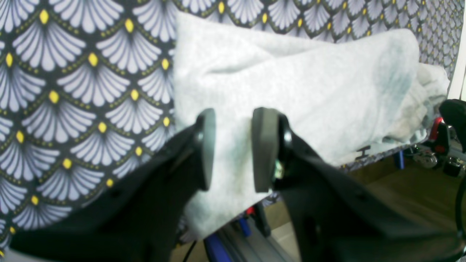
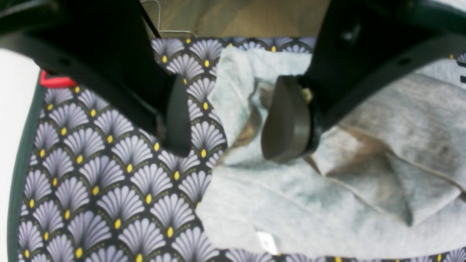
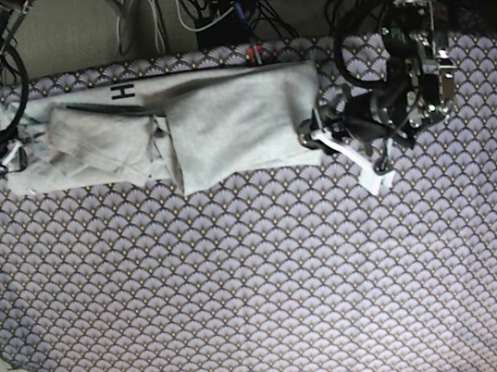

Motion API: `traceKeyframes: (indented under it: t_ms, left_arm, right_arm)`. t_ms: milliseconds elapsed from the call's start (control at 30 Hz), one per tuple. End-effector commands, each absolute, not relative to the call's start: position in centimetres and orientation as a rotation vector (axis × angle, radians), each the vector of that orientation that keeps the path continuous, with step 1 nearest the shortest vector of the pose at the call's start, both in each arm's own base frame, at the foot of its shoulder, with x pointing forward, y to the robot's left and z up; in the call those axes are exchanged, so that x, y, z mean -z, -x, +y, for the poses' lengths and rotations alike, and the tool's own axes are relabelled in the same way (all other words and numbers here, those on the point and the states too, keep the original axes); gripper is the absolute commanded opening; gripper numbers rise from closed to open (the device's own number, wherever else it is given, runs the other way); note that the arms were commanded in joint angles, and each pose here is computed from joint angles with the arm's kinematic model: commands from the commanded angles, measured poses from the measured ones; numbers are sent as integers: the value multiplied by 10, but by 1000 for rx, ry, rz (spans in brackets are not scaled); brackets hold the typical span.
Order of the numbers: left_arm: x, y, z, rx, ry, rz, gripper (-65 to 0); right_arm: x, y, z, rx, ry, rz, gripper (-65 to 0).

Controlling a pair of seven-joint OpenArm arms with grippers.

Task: Fold the T-shirt properly
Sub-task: 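Release the shirt end with the right gripper and lift it away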

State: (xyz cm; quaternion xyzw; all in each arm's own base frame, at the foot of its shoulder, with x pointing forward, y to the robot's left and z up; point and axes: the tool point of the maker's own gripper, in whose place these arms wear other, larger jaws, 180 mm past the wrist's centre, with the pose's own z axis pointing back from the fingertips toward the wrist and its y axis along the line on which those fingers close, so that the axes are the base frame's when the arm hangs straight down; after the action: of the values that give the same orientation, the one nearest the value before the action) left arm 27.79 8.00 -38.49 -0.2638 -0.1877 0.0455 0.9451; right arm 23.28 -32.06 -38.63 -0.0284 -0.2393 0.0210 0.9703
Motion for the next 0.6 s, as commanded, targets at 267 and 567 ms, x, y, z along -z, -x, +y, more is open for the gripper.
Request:
traceKeyframes:
  t_ms: [267, 567]
  left_arm:
    - [373, -287, 80, -87, 550, -424, -473]
    - [368, -290, 103, -87, 503, -448, -473]
  right_arm:
    - [390, -226, -315, -32, 41, -487, -286]
    - [395, -224, -308, -25, 22, -481, -286]
